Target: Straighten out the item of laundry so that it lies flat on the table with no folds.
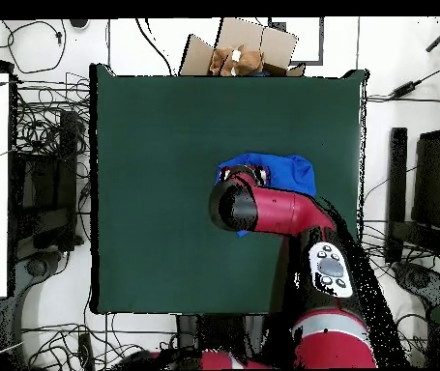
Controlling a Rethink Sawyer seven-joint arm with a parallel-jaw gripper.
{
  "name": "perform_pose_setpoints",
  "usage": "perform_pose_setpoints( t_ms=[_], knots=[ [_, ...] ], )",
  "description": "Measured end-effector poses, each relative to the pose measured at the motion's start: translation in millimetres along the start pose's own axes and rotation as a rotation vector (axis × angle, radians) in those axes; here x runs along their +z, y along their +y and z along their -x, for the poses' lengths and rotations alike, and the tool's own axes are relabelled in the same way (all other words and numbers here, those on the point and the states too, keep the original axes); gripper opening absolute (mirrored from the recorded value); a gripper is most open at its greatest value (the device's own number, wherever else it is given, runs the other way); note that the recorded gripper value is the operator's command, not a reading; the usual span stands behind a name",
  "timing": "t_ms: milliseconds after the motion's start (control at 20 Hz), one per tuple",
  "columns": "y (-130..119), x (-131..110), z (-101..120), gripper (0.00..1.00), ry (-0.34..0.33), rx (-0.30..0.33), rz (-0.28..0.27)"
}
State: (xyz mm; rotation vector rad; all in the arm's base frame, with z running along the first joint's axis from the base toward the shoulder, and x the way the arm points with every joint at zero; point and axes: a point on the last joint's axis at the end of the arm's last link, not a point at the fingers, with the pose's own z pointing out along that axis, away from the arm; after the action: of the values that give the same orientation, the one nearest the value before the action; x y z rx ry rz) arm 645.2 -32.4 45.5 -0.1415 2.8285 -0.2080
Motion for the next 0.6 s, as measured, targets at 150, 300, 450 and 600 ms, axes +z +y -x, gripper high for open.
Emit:
perform_pose_setpoints(
  t_ms=[150,300,450,600],
  knots=[
    [5,-5,14,0.0,0.015,-0.001,0.005],
    [13,-14,40,0.0,0.047,-0.003,0.017],
    [18,-22,63,0.0,0.073,-0.006,0.025],
    [19,-28,80,0.0,0.082,-0.016,0.023]
  ],
)
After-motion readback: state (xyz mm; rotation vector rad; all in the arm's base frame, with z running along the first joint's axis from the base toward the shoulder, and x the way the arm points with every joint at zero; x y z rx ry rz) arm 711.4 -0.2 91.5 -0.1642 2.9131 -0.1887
